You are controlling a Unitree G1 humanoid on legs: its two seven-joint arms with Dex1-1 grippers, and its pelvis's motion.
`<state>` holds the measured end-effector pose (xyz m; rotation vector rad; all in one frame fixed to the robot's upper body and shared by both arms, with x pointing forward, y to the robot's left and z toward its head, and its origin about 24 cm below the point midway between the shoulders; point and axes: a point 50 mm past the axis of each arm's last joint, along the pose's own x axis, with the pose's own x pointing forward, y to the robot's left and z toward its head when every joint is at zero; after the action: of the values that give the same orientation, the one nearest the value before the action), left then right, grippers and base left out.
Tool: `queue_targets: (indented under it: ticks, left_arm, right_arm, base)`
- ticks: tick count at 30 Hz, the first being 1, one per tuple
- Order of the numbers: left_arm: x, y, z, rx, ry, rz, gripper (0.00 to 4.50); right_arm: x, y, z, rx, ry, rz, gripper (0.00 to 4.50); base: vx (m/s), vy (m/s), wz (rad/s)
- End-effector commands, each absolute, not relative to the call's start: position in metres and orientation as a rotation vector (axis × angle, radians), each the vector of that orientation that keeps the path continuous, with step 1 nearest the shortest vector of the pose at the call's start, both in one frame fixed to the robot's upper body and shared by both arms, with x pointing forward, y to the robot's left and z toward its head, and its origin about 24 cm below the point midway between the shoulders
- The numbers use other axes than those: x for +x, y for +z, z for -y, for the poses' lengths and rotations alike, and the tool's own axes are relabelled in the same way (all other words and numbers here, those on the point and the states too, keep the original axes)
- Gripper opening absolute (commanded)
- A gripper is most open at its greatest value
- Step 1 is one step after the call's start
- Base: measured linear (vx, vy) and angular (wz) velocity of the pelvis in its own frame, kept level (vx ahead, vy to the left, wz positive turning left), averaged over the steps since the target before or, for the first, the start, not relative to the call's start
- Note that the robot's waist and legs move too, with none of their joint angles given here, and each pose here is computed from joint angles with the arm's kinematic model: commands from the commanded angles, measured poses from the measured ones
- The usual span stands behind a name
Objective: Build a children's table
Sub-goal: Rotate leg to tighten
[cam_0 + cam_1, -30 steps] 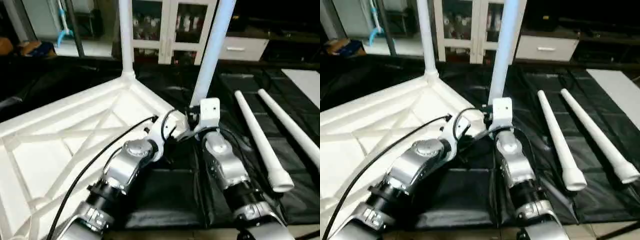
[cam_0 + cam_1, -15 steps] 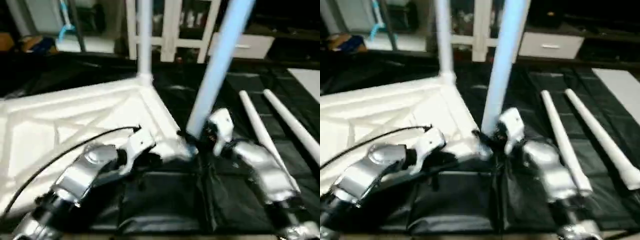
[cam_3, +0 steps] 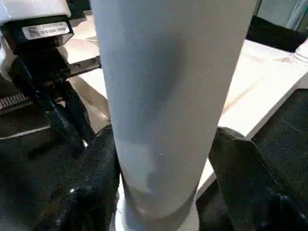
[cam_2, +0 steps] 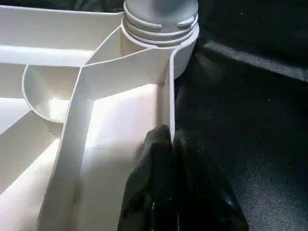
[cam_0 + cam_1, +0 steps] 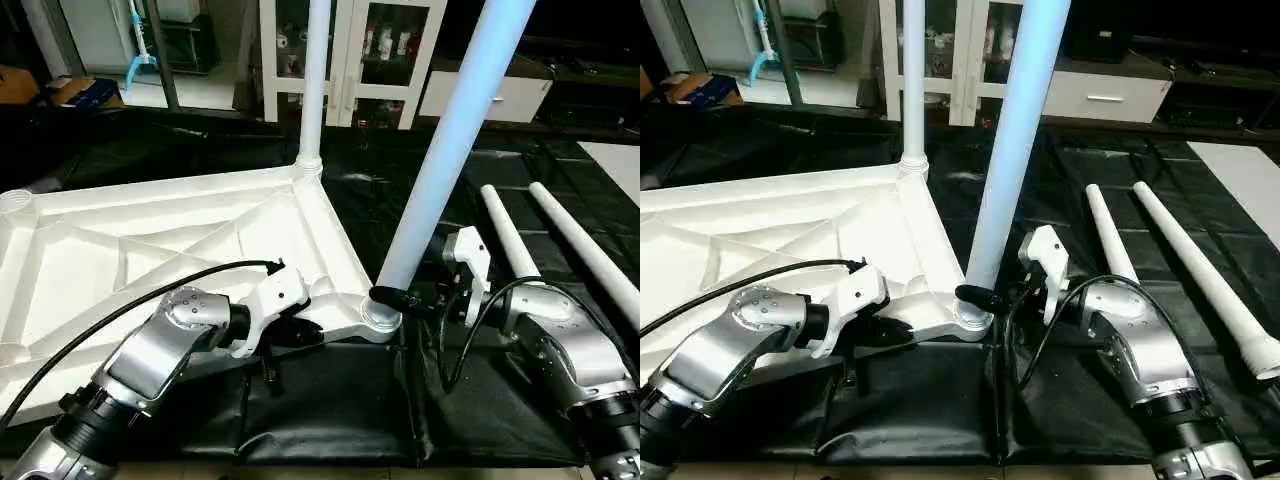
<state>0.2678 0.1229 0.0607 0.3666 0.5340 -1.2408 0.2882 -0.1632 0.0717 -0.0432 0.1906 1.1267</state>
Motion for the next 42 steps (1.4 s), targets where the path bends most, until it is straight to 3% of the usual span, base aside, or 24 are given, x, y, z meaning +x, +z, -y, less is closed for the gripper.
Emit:
queue_targets:
  ticks: [1,5,7,8,9,10,13,14,18,20,22,25,28,31,32,34,37,42]
  left_arm:
    - [0.261,0.057,-0.12,0.362,-1.291,-0.57,0.0]
    - [0.262,0.056,-0.12,0.359,-1.271,-0.578,0.0]
    - [0.267,0.054,-0.118,0.358,-1.206,-0.591,0.0]
    - [0.267,0.054,-0.118,0.358,-1.206,-0.591,0.0]
    - [0.278,0.052,-0.113,0.356,-1.083,-0.598,0.0]
    - [0.285,0.05,-0.11,0.341,-0.985,-0.604,0.0]
    - [0.306,0.049,-0.097,0.314,-0.717,-0.578,0.0]
    - [0.31,0.05,-0.094,0.315,-0.681,-0.563,0.0]
    - [0.312,0.051,-0.073,0.315,-0.686,-0.513,0.0]
    - [0.312,0.051,-0.073,0.315,-0.686,-0.513,0.0]
    - [0.313,0.052,-0.07,0.335,-0.693,-0.507,0.0]
    - [0.313,0.052,-0.076,0.359,-0.724,-0.507,0.0]
    - [0.305,0.048,-0.09,0.406,-0.838,-0.518,0.0]
    - [0.3,0.045,-0.098,0.42,-0.915,-0.51,0.0]
    - [0.298,0.045,-0.103,0.422,-0.926,-0.518,0.0]
    - [0.298,0.044,-0.103,0.423,-0.928,-0.519,0.0]
    - [0.286,0.049,-0.121,0.397,-1.088,-0.511,0.0]
    - [0.279,0.053,-0.128,0.387,-1.181,-0.515,0.0]
  right_arm:
    - [0.292,0.072,0.164,-0.035,1.101,-0.19,2.5]
    - [0.299,0.066,0.165,-0.039,0.988,-0.192,2.13]
    - [0.31,0.053,0.169,-0.089,0.772,-0.238,2.09]
    - [0.31,0.053,0.169,-0.089,0.772,-0.238,2.05]
    - [0.32,0.037,0.177,-0.121,0.486,-0.316,1.98]
    - [0.323,0.029,0.183,-0.138,0.337,-0.357,1.93]
    - [0.324,0.018,0.19,-0.134,-0.019,-0.38,1.88]
    - [0.324,0.017,0.187,-0.139,-0.045,-0.373,1.86]
    - [0.326,0.015,0.147,-0.111,-0.013,-0.319,1.86]
    - [0.326,0.015,0.147,-0.111,-0.013,-0.319,1.86]
    - [0.33,0.024,0.118,-0.002,0.089,-0.242,1.86]
    - [0.331,0.042,0.107,0.044,0.228,-0.128,2.2]
    - [0.326,0.065,0.121,0.059,0.322,-0.006,2.59]
    - [0.322,0.073,0.132,0.067,0.38,0.017,2.79]
    - [0.32,0.074,0.135,0.1,0.43,0.001,3.0]
    - [0.319,0.074,0.135,0.105,0.437,-0.001,3.0]
    - [0.3,0.073,0.156,0.024,0.779,-0.103,3.14]
    - [0.294,0.075,0.17,-0.048,0.906,-0.125,3.14]
  base:
    - [0.0,0.0,0.0]
    - [0.0,0.0,0.0]
    - [0.0,0.0,0.0]
    - [0.0,0.0,0.0]
    - [0.0,0.0,0.0]
    - [0.0,0.0,0.0]
    - [-0.019,0.0,-0.02]
    - [0.0,0.0,0.0]
    - [0.0,0.0,0.0]
    - [0.0,0.0,0.0]
    - [0.0,0.0,0.0]
    - [0.0,0.0,0.0]
    - [0.0,0.0,0.0]
    - [0.0,0.0,0.0]
    - [0.0,0.0,0.0]
    - [0.0,0.0,0.0]
    - [0.0,0.0,0.0]
    - [0.0,0.0,0.0]
